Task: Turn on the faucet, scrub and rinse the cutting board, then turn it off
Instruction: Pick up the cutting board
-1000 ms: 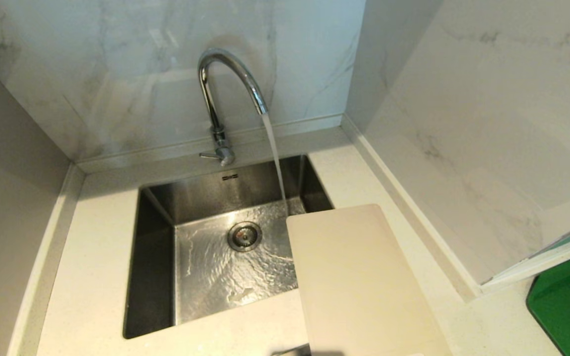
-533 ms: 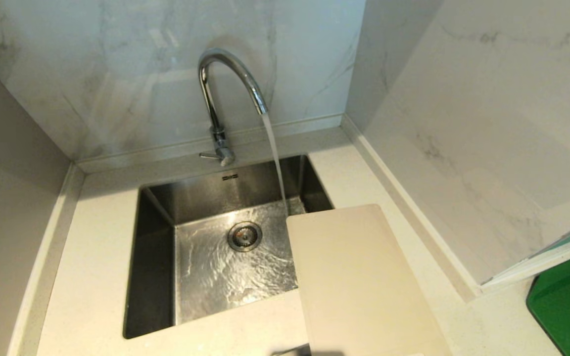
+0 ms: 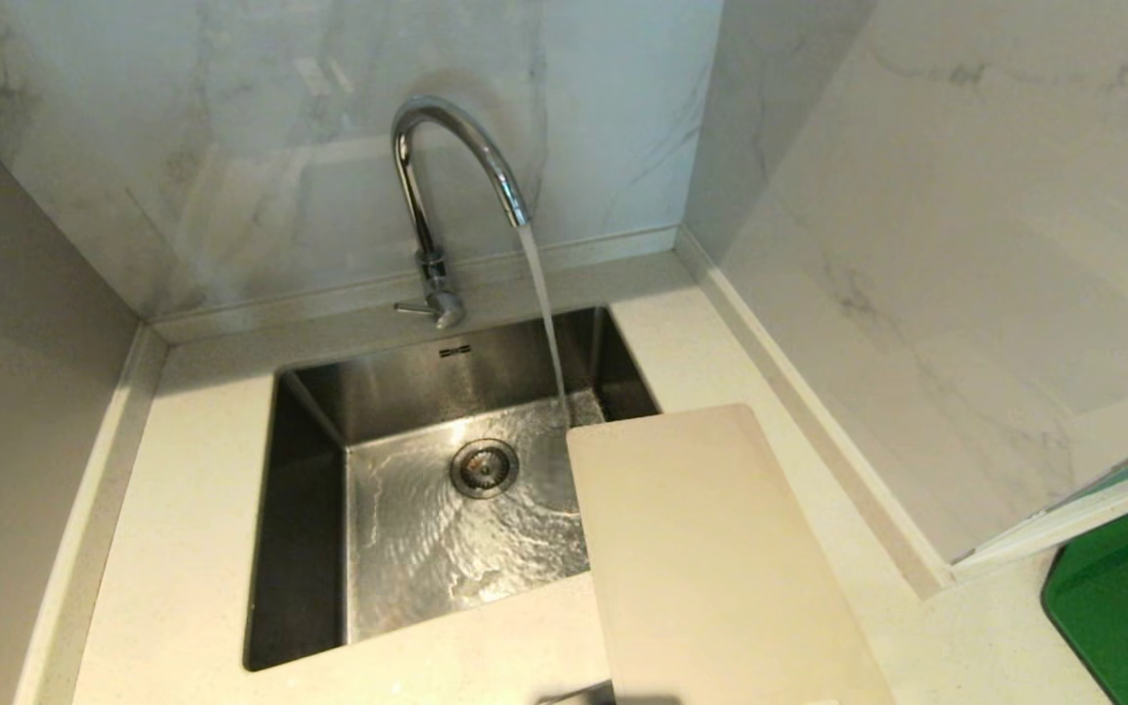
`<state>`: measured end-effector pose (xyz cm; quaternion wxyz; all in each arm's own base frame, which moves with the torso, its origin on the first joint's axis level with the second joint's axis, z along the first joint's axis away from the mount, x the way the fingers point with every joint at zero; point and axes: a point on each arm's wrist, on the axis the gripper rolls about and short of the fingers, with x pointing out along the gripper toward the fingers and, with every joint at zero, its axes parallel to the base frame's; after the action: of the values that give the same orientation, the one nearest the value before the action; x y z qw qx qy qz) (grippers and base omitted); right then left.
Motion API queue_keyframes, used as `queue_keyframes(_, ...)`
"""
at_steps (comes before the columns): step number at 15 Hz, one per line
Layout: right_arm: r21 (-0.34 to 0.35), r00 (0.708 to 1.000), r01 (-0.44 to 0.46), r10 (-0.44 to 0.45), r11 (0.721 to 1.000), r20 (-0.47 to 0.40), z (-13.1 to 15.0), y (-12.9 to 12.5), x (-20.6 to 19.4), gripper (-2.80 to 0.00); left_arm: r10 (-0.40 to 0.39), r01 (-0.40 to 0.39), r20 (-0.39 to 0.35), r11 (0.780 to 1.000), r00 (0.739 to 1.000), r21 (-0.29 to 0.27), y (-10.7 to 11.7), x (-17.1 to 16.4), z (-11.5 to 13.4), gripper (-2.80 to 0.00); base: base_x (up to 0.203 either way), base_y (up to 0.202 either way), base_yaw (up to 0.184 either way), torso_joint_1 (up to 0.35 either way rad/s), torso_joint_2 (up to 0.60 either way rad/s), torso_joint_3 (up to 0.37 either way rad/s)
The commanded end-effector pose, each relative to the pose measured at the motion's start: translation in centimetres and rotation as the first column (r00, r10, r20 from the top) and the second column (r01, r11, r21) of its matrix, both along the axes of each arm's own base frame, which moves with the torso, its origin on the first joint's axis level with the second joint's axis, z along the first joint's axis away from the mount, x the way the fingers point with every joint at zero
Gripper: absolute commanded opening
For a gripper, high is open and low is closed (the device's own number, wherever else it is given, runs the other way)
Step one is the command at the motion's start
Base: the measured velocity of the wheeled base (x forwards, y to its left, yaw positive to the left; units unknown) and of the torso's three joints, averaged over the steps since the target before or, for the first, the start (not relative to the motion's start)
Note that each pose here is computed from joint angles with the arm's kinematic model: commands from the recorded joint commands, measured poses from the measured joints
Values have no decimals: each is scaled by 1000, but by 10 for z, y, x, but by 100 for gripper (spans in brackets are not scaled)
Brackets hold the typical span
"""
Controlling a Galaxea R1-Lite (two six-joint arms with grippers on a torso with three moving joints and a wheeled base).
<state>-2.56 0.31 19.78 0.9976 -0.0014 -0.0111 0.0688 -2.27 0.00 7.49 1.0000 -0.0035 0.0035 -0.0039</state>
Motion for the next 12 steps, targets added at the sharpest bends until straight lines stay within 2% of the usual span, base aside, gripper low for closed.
queue_keyframes(1,1,994,-34,34,999,-106,36,1,38,-280,0,0,-1,1000,1000,-1,0,0,0,-280,0,0,0,0,0,0)
queue_keyframes(4,8,978,-73,73,997,-195,72,2,83,-280,0,0,-1,1000,1000,-1,0,0,0,-280,0,0,0,0,0,0)
queue_keyframes(7,7,948,-80,78,997,-307,101,2,128,-280,0,0,-1,1000,1000,-1,0,0,0,-280,0,0,0,0,0,0)
queue_keyframes(9,-32,907,-73,53,997,-418,101,1,153,-280,0,0,-1,1000,1000,-1,0,0,0,-280,0,0,0,0,0,0)
queue_keyframes(11,-107,884,-53,-4,993,-467,96,0,163,-280,0,0,-1,1000,1000,-1,0,0,0,-280,0,0,0,0,0,0)
queue_keyframes(12,-108,878,-50,-8,993,-478,92,0,161,-280,0,0,-1,1000,1000,-1,0,0,0,-280,0,0,0,0,0,0)
